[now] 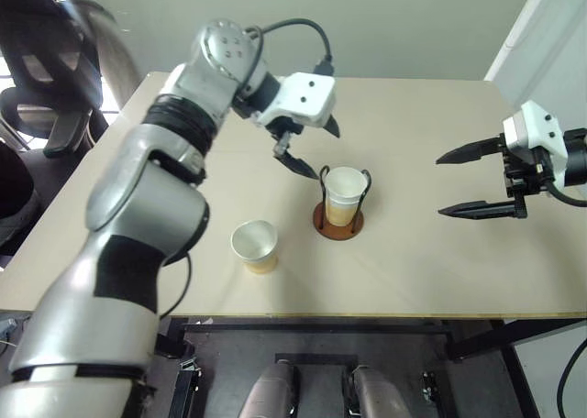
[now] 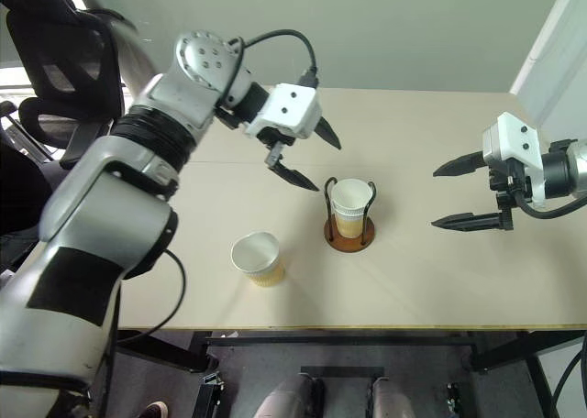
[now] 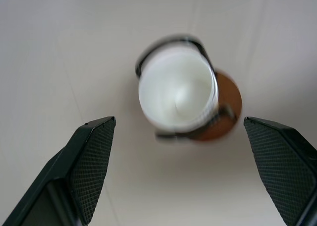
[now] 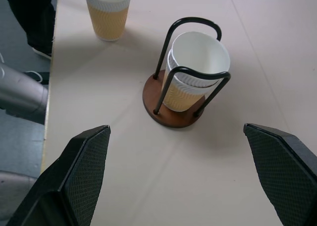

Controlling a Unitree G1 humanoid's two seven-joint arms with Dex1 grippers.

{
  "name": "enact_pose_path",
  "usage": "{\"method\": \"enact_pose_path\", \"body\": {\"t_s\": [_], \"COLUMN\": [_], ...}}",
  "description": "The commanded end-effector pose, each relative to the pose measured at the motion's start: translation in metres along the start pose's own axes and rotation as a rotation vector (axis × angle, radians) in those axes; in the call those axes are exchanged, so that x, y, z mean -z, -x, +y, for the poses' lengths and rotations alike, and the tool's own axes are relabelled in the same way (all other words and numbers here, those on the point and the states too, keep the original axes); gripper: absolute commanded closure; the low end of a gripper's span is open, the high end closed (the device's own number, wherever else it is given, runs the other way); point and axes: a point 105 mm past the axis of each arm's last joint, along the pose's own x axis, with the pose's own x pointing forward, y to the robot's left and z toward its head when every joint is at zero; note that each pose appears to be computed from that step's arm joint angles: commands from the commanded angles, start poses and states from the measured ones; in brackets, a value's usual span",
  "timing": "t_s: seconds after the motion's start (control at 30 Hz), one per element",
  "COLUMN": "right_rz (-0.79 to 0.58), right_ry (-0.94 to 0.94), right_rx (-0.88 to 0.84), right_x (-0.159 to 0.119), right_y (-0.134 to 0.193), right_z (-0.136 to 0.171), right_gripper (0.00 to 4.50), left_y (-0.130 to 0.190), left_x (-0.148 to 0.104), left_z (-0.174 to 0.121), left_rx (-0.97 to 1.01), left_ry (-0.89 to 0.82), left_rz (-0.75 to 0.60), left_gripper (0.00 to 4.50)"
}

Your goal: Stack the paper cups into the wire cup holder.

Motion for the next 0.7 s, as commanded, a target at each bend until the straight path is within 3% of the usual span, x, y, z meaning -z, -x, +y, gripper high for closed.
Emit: {"method": "enact_pose_path", "body": {"t_s": [0.03,0.47,0.7], "right_rz": [0.007,0.028,0.035], "right_ry": [0.033,0.013,0.005], "right_rx": [0.003,-0.031,-0.039], "right_x": [-0.009,-0.01,-0.008], "right_y": [0.006,0.009,0.009], "right_z": [-0.002,-0.005,-0.008], "right_gripper": [0.04,0.04,0.04], "left_y": [0.009,0.026,0.021], "left_x": [-0.004,-0.002,0.012], "left_z": [-0.007,-0.08,-0.101], "left_rx": [0.053,0.348,0.442], "left_ry": [-0.041,-0.05,-0.057], "left_rz": [0.024,0.068,0.123], "left_gripper": [0.05,0.05,0.05]}}
